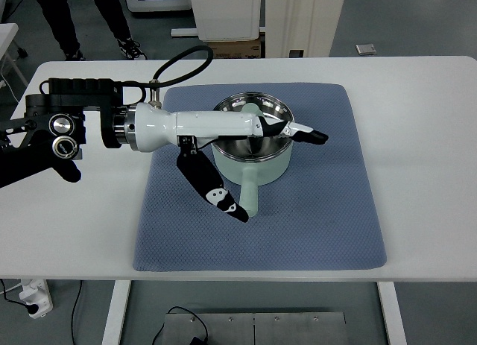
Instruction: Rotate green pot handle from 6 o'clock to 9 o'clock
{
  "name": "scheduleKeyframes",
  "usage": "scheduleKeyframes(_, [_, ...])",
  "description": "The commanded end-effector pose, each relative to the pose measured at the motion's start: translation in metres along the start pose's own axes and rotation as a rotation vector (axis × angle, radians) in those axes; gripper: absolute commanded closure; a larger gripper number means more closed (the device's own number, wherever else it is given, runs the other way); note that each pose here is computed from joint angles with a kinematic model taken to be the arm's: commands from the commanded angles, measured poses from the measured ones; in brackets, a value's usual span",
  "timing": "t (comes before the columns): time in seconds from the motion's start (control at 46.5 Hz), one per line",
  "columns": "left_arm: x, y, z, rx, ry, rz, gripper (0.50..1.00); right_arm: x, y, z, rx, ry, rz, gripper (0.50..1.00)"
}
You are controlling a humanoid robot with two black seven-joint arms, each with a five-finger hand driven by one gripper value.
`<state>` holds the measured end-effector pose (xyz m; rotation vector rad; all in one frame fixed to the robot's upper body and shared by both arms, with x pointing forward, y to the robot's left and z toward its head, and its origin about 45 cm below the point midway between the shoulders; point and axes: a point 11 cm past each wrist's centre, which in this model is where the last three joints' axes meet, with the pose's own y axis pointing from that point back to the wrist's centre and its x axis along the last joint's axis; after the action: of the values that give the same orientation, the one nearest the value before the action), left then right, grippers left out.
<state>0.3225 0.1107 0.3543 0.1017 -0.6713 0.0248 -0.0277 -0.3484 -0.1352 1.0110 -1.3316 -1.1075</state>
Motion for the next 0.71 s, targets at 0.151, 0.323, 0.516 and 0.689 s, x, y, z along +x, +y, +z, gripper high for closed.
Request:
scheduleKeyframes(0.151, [-0.025, -0.013, -0.014, 0.042, -0.066, -0.123, 0.500, 0.000, 0.000, 0.000, 0.000, 0.000, 0.000, 0.500])
scheduleKeyframes(0.323, [-0.032, -0.018, -0.022, 0.074, -0.122, -0.185, 0.500, 0.000, 0.000, 0.000, 0.000, 0.000, 0.000, 0.500])
scheduleKeyframes(0.516, [-0.028, -0.026, -0.040, 0.120, -0.142, -0.200, 0.500, 0.000, 0.000, 0.000, 0.000, -0.001, 0.000, 0.500])
scheduleKeyframes(0.689, [-0.033, -0.035, -0.052, 0.151, -0.186, -0.244, 0.500, 0.000, 0.000, 0.000, 0.000, -0.001, 0.000, 0.500])
